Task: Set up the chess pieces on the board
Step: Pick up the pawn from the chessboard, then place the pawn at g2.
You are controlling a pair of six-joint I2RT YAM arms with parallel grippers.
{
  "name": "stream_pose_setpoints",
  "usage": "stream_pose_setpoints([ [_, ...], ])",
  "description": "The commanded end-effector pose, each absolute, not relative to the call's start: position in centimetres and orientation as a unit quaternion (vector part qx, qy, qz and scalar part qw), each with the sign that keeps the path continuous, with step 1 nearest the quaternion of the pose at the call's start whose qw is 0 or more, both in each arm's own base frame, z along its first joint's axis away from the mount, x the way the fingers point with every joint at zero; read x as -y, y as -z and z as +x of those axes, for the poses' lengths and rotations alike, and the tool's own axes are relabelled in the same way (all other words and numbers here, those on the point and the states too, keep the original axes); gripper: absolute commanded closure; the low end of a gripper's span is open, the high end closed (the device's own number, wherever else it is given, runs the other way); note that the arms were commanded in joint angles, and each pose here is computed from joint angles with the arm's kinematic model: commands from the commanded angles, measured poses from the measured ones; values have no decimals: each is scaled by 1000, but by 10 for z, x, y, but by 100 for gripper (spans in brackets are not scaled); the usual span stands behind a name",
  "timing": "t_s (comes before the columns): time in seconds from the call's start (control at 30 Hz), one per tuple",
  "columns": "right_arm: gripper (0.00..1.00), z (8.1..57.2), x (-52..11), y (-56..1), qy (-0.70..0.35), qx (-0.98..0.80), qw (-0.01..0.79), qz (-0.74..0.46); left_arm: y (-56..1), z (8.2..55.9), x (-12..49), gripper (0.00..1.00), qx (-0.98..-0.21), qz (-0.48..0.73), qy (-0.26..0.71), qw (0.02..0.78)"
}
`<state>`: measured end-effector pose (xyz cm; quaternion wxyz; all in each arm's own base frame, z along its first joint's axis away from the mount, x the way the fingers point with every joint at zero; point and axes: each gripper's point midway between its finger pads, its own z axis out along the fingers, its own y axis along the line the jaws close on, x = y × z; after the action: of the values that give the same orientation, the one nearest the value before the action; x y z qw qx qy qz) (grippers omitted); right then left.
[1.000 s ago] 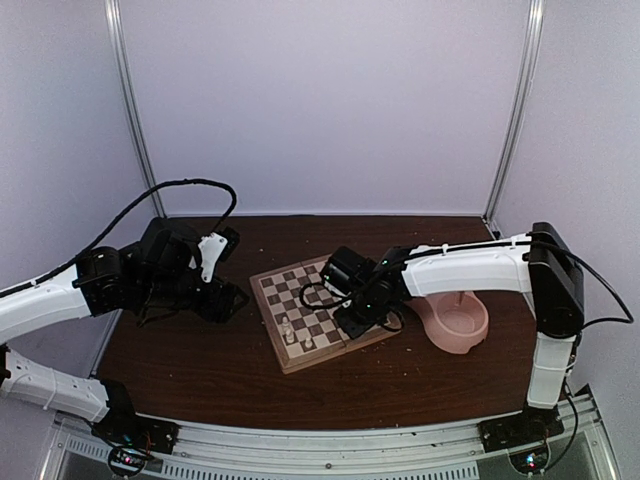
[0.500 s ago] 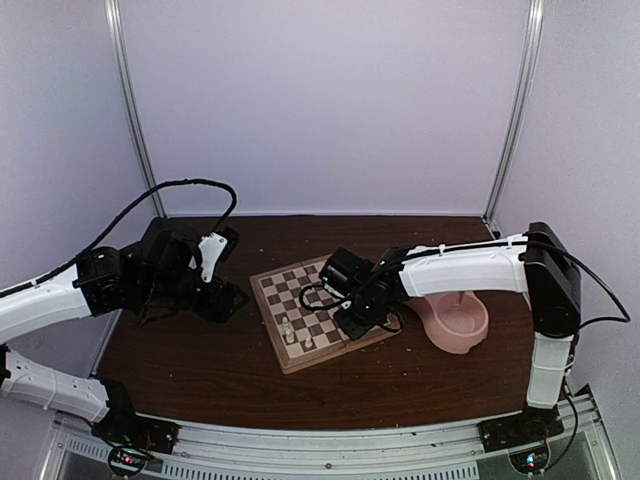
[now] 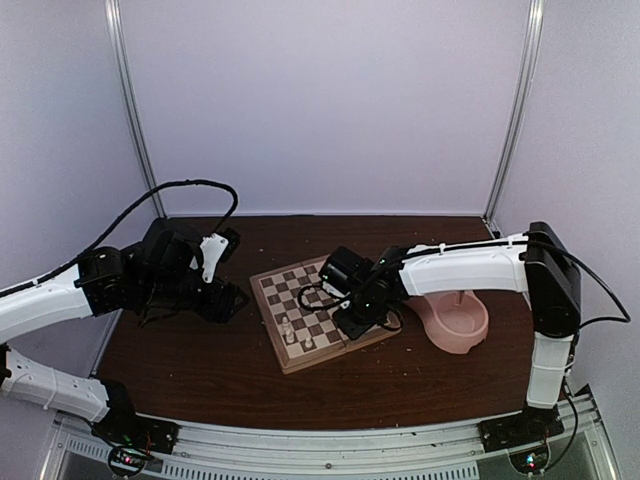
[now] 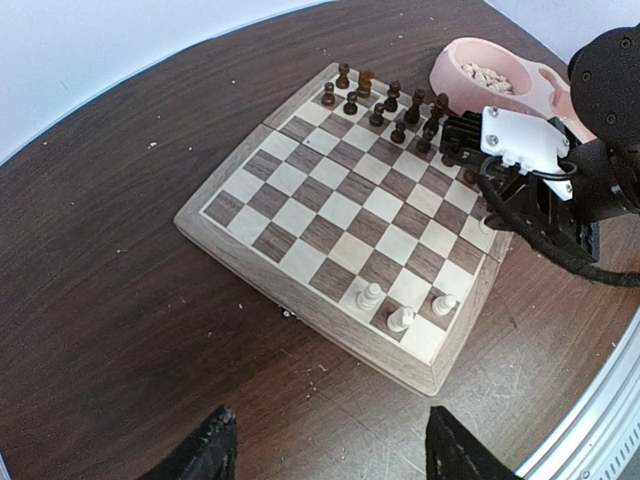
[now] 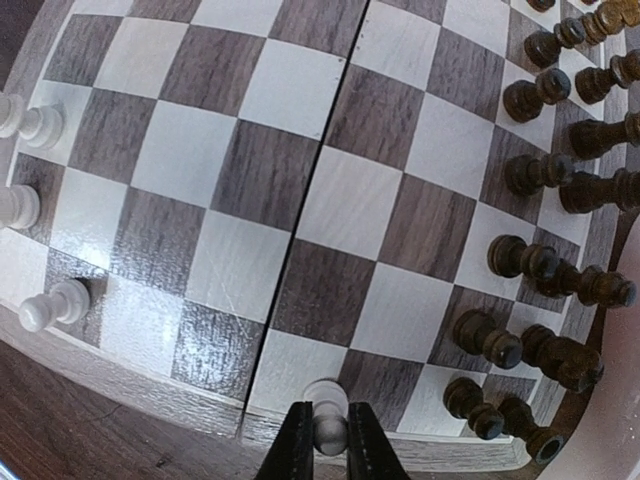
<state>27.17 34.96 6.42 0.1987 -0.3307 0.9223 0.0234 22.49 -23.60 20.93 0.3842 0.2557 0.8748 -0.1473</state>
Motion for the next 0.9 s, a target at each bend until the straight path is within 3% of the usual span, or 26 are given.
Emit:
stream_pose_setpoints([
  [0.0,88,277,-376,-93,-79,-909,227,-341,-213,227,236,36,-874,248,147,391],
  [0.4,88,267,-434,-115,-177,-872,246,-384,-221,231,220,33,-877,219,125,409],
  [0.87,88,270,-460,-103,-172,-867,239,-402,-225,231,215,32,-874,219,121,416],
])
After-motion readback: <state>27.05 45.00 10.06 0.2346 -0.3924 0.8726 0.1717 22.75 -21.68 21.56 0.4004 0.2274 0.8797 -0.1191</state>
